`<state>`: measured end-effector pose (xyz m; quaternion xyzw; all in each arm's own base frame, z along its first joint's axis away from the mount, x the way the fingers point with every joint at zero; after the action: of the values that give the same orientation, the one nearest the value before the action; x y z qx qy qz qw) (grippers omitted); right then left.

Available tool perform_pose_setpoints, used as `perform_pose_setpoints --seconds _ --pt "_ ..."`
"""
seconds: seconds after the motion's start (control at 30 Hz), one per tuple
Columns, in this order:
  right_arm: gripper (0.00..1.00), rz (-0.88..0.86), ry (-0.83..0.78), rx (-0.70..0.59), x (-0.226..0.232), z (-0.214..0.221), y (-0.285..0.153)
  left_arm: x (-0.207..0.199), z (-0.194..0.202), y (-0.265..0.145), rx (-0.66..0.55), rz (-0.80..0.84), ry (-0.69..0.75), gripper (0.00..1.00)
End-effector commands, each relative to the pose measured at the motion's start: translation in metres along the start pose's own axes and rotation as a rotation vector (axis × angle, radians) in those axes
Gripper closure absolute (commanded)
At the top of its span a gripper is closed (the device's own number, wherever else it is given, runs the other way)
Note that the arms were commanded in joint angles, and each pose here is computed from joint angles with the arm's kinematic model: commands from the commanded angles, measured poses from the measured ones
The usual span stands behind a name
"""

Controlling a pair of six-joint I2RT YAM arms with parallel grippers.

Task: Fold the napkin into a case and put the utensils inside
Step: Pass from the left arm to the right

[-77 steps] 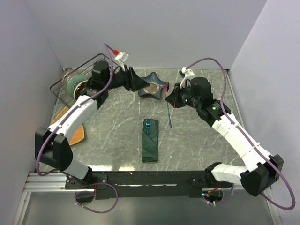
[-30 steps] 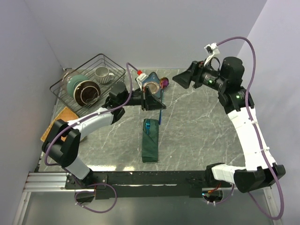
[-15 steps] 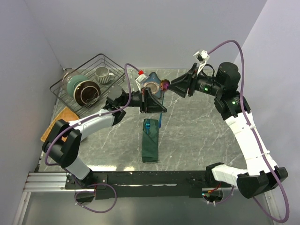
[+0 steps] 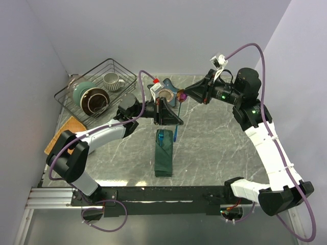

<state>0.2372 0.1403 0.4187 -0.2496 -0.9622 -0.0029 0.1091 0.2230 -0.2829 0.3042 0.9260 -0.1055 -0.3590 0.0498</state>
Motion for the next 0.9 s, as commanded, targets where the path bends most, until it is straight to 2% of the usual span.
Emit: perform_pose_setpoints --seconds 0.0,0.13,0.23,0.27,0.33,0.57,0.6,0.63,0.73,0.87 --pt "0.72 0.01 -0.09 -0.019 0.001 -0.006 0.002 -0.017 -0.011 0.005 -0.001 0.041 0.101 0.99" --pt "0.75 0.019 -0.118 -0.005 0.001 -0.005 0.003 -0.017 -0.011 0.005 0.003 0.038 0.096 0.99" --pt "0.85 0.037 -0.124 0.0 -0.002 -0.003 0.003 -0.017 -0.011 0.005 0.002 0.038 0.1 0.99" --pt "0.95 0.039 -0.121 0.006 -0.003 -0.002 0.004 -0.017 -0.011 0.005 0.003 0.038 0.102 0.99" --pt "1.0 0.041 -0.125 0.009 -0.003 -0.002 0.004 -0.018 -0.011 0.005 0.002 0.038 0.105 0.99" --pt "1.0 0.014 -0.124 0.017 -0.001 -0.001 0.004 -0.015 -0.008 0.003 0.009 0.021 0.1 0.99" --pt "1.0 0.01 -0.126 0.015 -0.001 -0.002 0.004 -0.016 -0.008 0.003 0.006 0.017 0.105 0.95" --pt "1.0 0.011 -0.125 0.016 -0.001 -0.002 0.004 -0.013 -0.007 0.003 0.009 -0.007 0.076 0.68" --pt "1.0 0.02 -0.113 0.016 -0.002 -0.003 0.004 -0.007 -0.006 -0.003 -0.006 -0.056 0.066 0.32" --pt "1.0 0.019 -0.057 0.029 -0.009 0.004 0.003 0.009 -0.007 -0.027 -0.074 -0.187 0.088 0.17"
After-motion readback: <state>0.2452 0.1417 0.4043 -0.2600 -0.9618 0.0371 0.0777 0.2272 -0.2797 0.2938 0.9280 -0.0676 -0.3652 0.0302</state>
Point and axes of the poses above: each gripper's point midway between its finger pads, its own y axis out along the fingers, its own x axis along the line the jaws close on, z = x × y, the point moved 9 cm from there along -y, back along the fingers, and after that the axes turned 1 degree about -y, right-handed, at the moved point
